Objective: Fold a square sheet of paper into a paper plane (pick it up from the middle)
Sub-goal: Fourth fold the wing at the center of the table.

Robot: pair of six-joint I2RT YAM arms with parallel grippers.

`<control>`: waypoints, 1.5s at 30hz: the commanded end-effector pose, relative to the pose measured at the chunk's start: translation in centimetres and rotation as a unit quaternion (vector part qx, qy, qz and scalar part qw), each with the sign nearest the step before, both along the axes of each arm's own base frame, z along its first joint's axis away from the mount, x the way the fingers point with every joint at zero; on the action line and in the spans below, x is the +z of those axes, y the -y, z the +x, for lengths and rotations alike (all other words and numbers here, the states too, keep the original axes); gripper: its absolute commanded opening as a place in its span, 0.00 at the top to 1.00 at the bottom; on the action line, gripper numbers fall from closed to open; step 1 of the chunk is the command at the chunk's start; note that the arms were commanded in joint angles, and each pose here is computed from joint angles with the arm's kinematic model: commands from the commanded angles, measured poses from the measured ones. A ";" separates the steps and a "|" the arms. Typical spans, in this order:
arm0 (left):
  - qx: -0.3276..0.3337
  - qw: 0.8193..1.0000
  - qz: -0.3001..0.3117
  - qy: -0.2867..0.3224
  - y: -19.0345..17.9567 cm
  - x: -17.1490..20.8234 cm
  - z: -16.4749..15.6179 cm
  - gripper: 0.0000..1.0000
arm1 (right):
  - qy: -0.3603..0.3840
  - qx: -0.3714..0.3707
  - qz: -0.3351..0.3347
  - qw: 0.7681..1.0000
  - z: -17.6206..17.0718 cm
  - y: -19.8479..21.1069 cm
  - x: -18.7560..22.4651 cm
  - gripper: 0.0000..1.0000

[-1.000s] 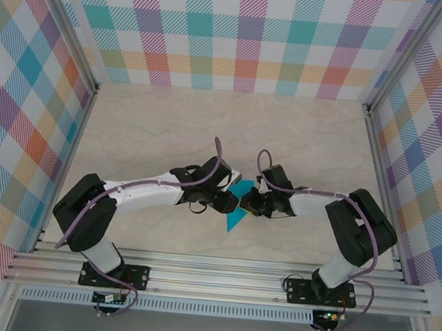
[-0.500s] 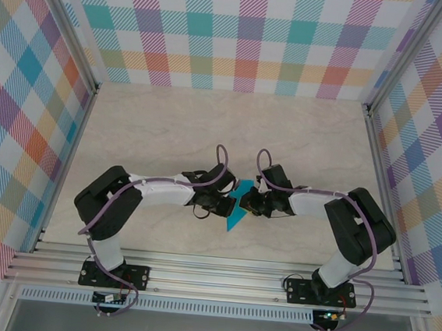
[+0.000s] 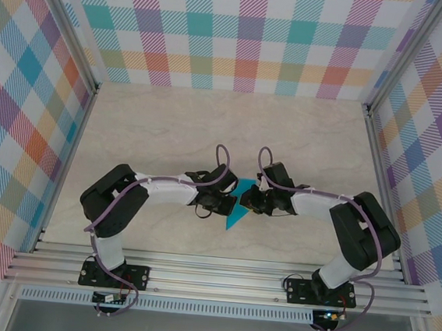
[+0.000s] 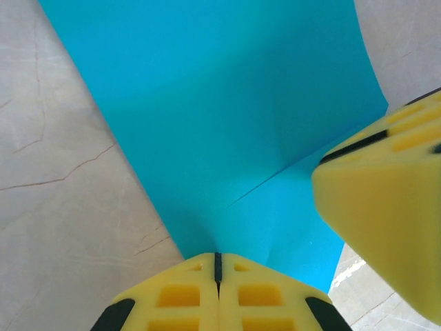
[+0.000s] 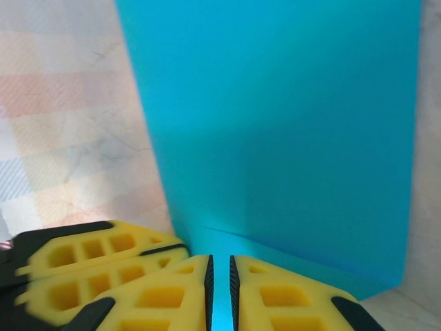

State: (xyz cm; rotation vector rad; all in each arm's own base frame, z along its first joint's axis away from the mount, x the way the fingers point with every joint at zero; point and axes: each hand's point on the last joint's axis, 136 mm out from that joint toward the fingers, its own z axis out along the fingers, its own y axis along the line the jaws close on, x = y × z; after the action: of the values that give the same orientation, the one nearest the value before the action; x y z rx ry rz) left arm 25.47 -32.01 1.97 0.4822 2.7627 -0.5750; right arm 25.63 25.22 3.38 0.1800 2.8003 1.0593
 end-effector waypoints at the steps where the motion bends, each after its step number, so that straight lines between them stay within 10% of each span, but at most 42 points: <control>1: 0.024 0.998 0.050 -0.009 -2.7 -2.2 -0.5 1.00 | 0.017 0.005 -0.005 1.000 0.1 0.4 0.7 0.83; 34: 0.011 0.999 0.030 -0.012 -1.8 -0.9 -0.6 1.00 | -0.013 -0.013 -0.029 0.999 0.4 2.9 -2.1 0.83; 45: 0.012 1.000 -0.007 0.018 -0.9 4.0 0.2 0.92 | 0.023 -0.035 -0.048 0.998 -0.1 4.6 1.4 0.67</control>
State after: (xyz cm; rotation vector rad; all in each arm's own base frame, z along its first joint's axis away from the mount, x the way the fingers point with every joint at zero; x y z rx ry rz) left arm 25.13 -31.17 3.78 0.4751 2.7517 -0.5577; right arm 26.24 21.65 4.71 0.2131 2.7630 0.9512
